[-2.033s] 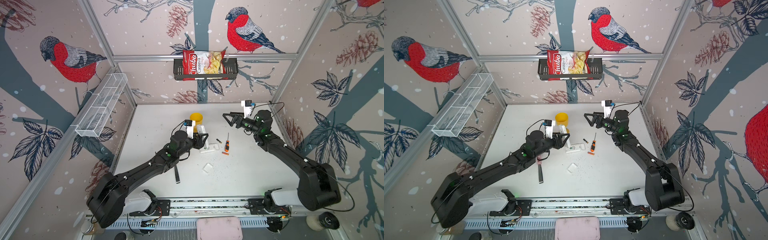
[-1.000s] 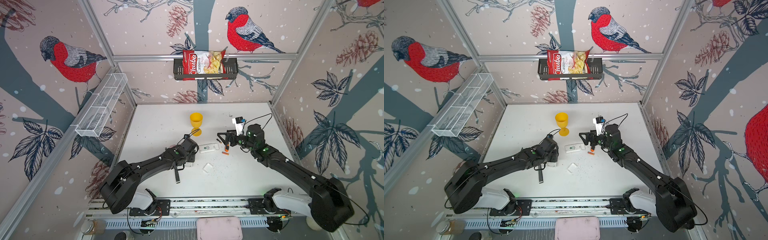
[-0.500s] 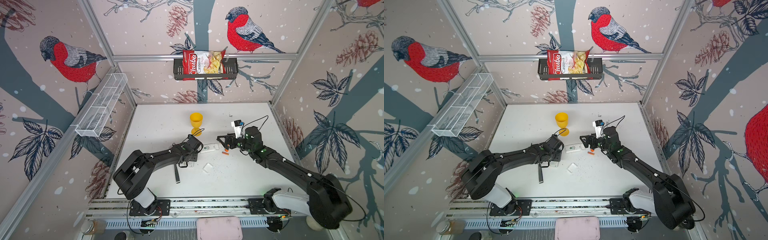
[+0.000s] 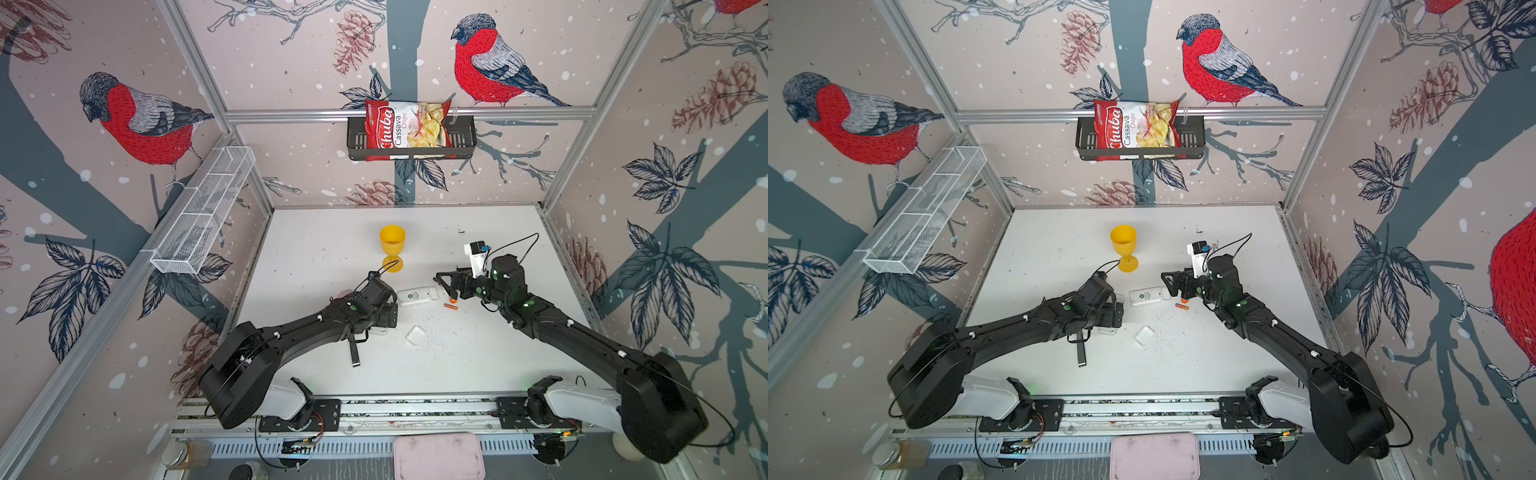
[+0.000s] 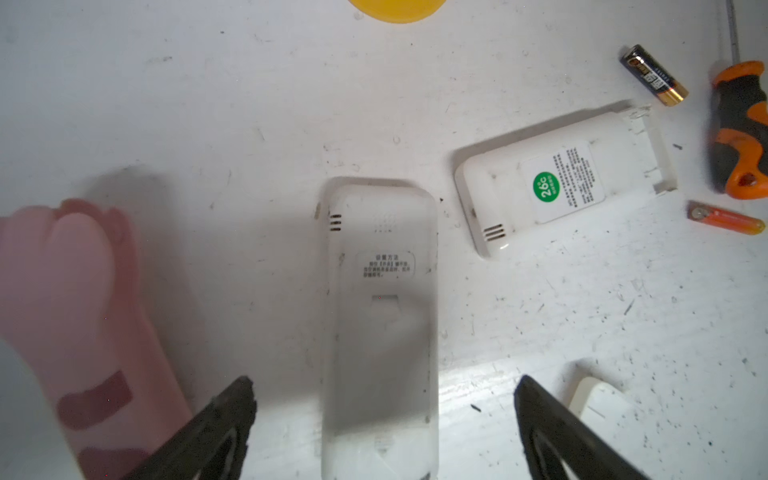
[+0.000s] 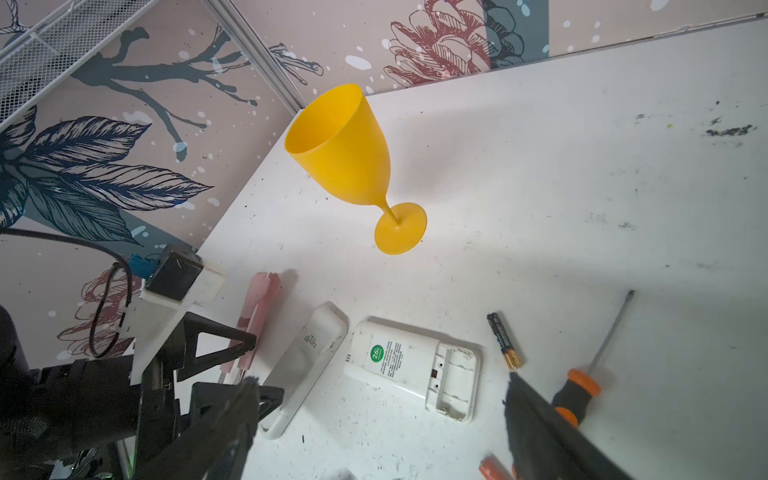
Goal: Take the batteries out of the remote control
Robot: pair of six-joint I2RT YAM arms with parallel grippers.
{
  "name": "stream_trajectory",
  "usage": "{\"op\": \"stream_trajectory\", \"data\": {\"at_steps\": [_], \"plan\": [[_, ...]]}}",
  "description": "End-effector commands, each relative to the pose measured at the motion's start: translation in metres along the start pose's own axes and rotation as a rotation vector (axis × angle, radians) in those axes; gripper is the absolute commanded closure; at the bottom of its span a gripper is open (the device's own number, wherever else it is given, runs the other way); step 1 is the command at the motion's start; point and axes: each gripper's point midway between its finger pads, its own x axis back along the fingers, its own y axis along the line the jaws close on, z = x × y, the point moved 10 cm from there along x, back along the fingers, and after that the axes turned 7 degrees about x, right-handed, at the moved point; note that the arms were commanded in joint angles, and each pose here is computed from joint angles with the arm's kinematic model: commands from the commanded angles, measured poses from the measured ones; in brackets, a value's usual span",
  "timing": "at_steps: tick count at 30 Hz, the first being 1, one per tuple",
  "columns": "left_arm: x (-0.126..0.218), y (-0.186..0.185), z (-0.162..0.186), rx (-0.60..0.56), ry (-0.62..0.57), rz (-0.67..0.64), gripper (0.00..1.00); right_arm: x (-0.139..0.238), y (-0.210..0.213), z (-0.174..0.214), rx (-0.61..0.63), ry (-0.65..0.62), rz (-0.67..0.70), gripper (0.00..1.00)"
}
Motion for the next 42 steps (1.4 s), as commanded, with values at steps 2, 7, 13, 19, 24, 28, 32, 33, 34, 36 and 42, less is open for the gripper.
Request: {"op": "stream_trajectory", "data": {"at_steps": [2,7,13,19,24,28,32,33,34,36,42], "plan": [[0.003,0.000,0.004,0.029,-0.026,0.080,0.04,0.001,0.002,-0.001,0.019,-0.014,0.000,0.08],[-0.005,0.001,0.010,0.033,-0.021,0.100,0.05,0.000,0.002,0.001,0.022,-0.010,0.003,0.08],[-0.017,0.001,0.019,0.044,0.011,0.149,0.05,0.000,0.002,0.002,0.022,-0.008,0.010,0.08],[-0.020,-0.002,0.032,0.062,0.012,0.197,0.05,0.000,0.002,0.002,0.024,-0.007,0.011,0.08],[-0.019,-0.022,0.038,0.059,-0.011,0.252,0.05,0.000,0.002,0.002,0.026,-0.007,0.013,0.08],[-0.023,-0.038,0.040,0.049,-0.006,0.289,0.05,0.000,0.002,0.002,0.029,-0.005,0.019,0.08],[-0.023,-0.052,0.038,0.036,-0.023,0.321,0.05,0.000,0.001,0.002,0.030,-0.004,0.024,0.08],[-0.023,-0.055,0.037,0.034,-0.030,0.337,0.05,0.000,0.001,0.002,0.032,-0.004,0.025,0.08],[-0.022,-0.058,0.034,0.033,-0.036,0.343,0.05,0.000,0.001,0.002,0.032,-0.005,0.024,0.08],[-0.023,-0.065,0.028,0.018,-0.041,0.345,0.05,0.000,0.001,0.002,0.032,-0.003,0.026,0.08],[-0.020,-0.078,0.017,-0.023,-0.071,0.384,0.05,0.001,0.001,0.001,0.036,-0.006,0.036,0.08]]}}
